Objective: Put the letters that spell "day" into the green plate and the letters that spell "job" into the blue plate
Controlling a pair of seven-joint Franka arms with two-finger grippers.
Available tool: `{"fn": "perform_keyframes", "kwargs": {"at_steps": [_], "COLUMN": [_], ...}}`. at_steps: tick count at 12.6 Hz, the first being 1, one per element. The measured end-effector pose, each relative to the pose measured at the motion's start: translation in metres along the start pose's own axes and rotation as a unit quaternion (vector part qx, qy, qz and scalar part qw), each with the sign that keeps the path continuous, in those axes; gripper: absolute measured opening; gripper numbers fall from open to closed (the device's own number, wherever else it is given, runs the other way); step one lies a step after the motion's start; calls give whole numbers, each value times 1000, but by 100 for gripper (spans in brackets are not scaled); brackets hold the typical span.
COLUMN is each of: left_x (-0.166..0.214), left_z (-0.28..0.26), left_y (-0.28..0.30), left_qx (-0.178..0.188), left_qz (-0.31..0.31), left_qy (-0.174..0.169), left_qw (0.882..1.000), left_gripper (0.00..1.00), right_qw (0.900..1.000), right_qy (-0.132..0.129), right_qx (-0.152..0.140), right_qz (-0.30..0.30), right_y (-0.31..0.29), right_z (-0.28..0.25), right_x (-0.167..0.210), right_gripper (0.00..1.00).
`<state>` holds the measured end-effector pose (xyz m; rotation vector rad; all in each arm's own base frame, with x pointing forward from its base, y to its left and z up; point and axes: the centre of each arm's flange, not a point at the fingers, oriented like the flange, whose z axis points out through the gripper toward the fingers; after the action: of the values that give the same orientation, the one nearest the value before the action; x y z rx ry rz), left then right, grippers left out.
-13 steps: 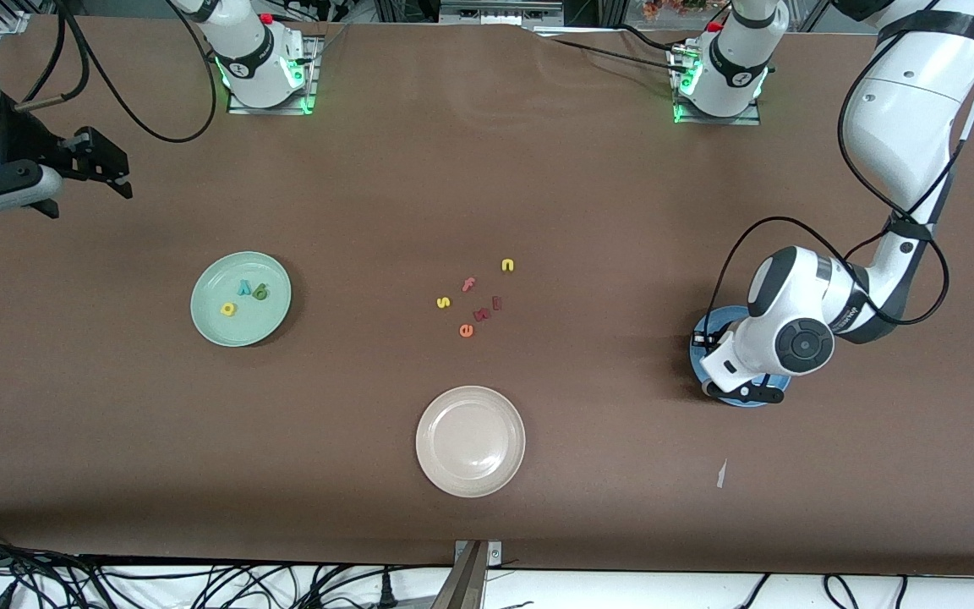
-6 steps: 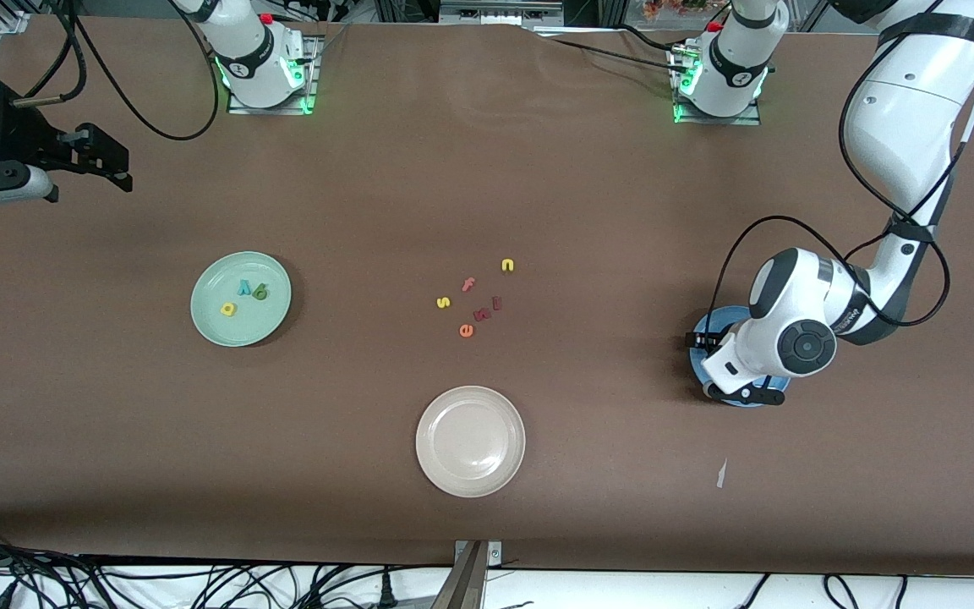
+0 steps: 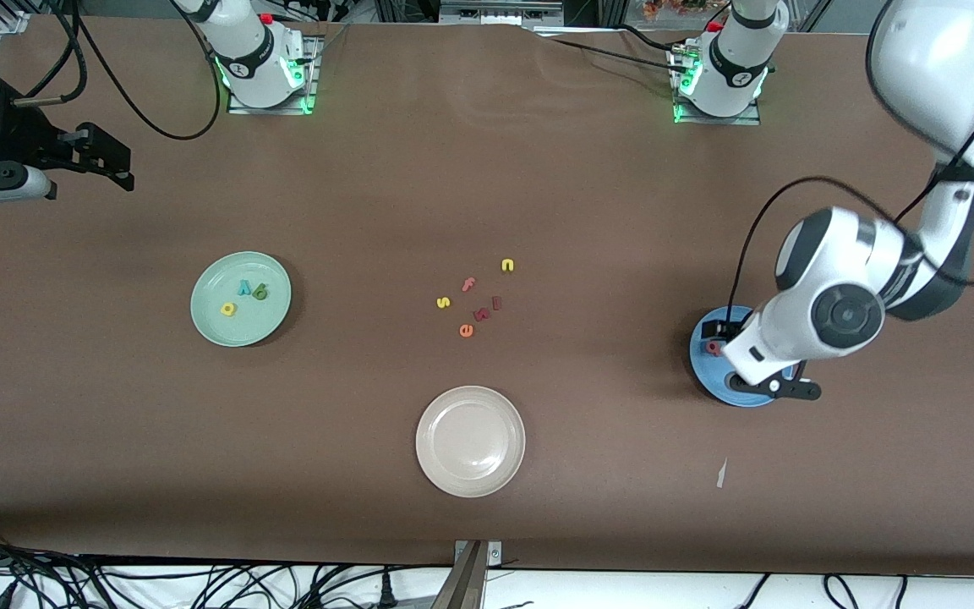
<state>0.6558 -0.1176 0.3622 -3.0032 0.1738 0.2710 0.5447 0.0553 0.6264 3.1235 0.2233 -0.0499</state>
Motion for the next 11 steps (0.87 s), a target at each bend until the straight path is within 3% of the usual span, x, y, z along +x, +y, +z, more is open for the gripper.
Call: {"fn": "perform_keyframes", "kwargs": {"at_steps": [4, 7, 9, 11], "left_x": [-48, -66, -73, -80], "left_z": [-110, -177, -199, -210], "left_y": [-2, -18, -43, -71], "left_qx": [31, -24, -67, -78], "left_qz": [-12, -43, -58, -40], "left_qy": [52, 79, 75, 66], "left_qw": [998, 996, 993, 994], "left_gripper": [100, 100, 100, 100], "right_qw": [1000, 1000, 1000, 1000], "right_qy": [-2, -1, 0, -1], "right_qx": [0, -1, -1, -1], "right_qz": [0, 2, 2, 2], "right_y": [0, 2, 2, 2], "right_z": [2, 1, 0, 0], "right_x": [1, 1, 1, 1], "right_gripper": [100, 100, 100, 100]}}
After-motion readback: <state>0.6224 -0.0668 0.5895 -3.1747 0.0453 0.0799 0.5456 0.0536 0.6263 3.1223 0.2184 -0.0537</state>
